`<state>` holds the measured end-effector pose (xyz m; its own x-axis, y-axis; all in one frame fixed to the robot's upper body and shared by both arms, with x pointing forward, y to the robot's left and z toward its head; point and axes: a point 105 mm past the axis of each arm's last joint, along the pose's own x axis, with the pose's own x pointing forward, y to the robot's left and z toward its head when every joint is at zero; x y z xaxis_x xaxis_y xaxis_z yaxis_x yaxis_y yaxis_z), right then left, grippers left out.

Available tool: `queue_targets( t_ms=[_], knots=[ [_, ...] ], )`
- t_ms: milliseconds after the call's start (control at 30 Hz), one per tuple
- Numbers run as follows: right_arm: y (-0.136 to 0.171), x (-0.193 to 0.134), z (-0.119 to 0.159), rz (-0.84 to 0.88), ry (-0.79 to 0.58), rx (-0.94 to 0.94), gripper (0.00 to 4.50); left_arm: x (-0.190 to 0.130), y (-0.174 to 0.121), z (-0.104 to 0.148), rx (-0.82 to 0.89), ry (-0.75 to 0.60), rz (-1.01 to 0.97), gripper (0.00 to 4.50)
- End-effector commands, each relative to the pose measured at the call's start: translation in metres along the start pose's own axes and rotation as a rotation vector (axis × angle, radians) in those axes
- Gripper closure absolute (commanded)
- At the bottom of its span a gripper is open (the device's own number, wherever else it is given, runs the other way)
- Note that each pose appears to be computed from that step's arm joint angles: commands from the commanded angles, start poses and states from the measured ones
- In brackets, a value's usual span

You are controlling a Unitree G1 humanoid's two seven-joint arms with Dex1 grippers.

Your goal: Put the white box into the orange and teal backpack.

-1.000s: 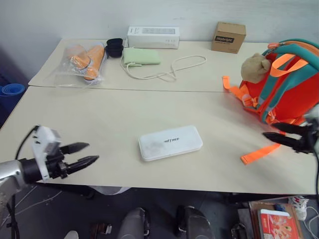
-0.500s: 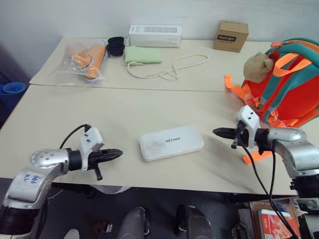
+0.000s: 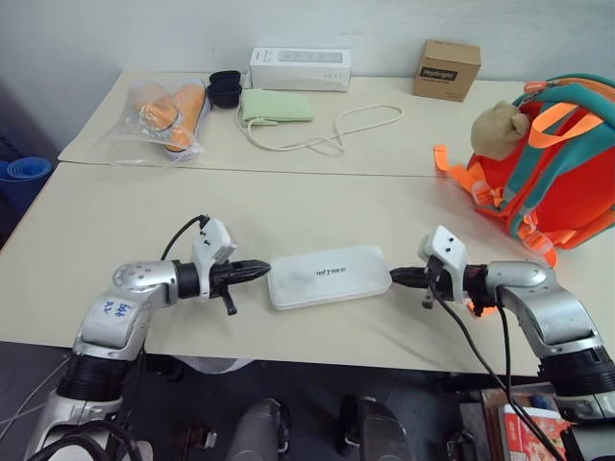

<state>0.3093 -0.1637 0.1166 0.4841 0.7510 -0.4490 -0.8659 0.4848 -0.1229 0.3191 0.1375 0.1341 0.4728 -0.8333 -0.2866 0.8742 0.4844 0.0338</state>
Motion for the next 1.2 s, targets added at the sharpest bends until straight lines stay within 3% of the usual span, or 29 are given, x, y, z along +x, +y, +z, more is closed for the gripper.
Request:
queue_targets(
  t_ms=[33,267,367,533,800,1000,1100,1200],
  knots=[
    [0.006,-0.007,0.012,-0.009,-0.038,-0.012,4.50,-0.001,0.008,0.000,0.009,0.003,0.008,4.45],
    [0.004,-0.011,0.005,-0.054,-0.026,0.001,4.50,-0.027,0.030,0.001,0.061,0.072,0.057,4.45],
    [0.002,-0.010,0.004,-0.062,-0.027,-0.001,4.50,-0.036,0.023,-0.006,0.104,0.160,-0.012,4.45],
    [0.002,-0.005,0.005,-0.061,-0.044,0.008,4.50,-0.025,0.006,-0.009,0.118,0.179,-0.100,4.45],
    [0.029,-0.002,0.008,0.050,-0.052,0.005,4.50,0.003,0.018,-0.007,0.119,0.120,-0.043,4.45],
    [0.018,-0.008,0.003,-0.007,-0.036,0.007,4.50,-0.007,0.027,-0.008,0.076,0.138,-0.023,4.45],
    [0.011,-0.012,0.000,-0.031,-0.017,-0.009,4.50,-0.025,0.032,-0.009,-0.025,0.154,-0.016,3.86],
    [0.004,-0.013,0.000,-0.058,-0.008,-0.039,4.50,-0.042,0.043,0.007,-0.188,0.065,0.013,3.03]
  ],
)
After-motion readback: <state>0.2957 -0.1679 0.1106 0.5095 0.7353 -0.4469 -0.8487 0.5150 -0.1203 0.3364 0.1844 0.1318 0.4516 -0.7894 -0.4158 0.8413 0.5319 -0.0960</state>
